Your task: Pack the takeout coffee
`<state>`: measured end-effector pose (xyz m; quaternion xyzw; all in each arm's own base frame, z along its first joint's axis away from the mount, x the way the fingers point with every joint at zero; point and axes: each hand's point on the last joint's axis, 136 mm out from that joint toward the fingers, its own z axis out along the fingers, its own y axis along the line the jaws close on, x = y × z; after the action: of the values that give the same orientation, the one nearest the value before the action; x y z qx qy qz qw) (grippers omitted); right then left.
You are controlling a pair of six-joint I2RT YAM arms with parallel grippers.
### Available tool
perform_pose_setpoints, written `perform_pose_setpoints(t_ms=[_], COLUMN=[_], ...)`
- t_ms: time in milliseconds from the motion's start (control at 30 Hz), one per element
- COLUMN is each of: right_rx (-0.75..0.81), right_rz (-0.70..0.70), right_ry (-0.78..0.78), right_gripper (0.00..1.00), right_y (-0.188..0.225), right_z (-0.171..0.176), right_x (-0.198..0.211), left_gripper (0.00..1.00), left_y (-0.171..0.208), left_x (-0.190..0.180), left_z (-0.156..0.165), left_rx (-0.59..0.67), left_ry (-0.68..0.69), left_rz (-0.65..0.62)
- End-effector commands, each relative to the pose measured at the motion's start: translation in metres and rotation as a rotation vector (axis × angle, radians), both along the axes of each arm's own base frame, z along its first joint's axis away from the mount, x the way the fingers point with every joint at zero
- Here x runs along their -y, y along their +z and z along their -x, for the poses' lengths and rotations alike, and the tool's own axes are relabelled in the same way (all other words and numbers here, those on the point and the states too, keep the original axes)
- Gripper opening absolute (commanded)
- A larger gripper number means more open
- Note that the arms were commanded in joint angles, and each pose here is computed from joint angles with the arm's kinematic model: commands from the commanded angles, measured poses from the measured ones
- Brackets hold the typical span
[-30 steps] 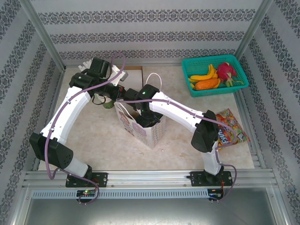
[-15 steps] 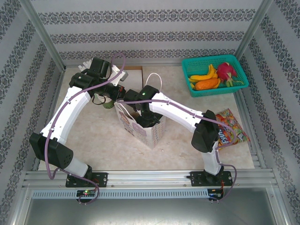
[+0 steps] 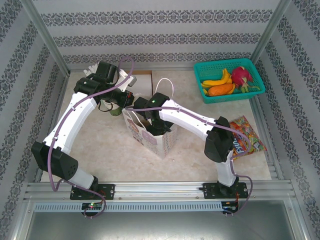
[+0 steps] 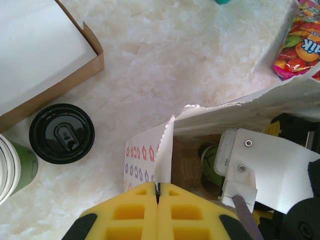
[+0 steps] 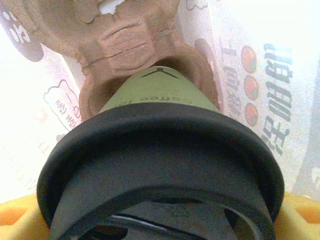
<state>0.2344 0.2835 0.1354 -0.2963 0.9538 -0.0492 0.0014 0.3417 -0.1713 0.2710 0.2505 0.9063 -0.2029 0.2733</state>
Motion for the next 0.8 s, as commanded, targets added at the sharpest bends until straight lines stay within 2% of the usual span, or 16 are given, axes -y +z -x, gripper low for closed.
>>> perform_pose_setpoints(t_ms=[0,767], right_rx=[0.009,-0.026], right_rz=[-0.004,0.041], right_ry=[-0.024,-0.037], right_gripper=[0.58,0.59], right_y=[0.0047,0.0061], right_z=[0.0007,0.0068], right_x=[0.0062,0.0161], left_gripper=[0.0,0.0], left_y=[0.0035,0.0016], left_x=[-0.0003,-0.0003], left_z=[0.002,0.001], left_rx=[0.005,0.002], left_ry=[0.003,0.002], left_rz=[0.018,0.015])
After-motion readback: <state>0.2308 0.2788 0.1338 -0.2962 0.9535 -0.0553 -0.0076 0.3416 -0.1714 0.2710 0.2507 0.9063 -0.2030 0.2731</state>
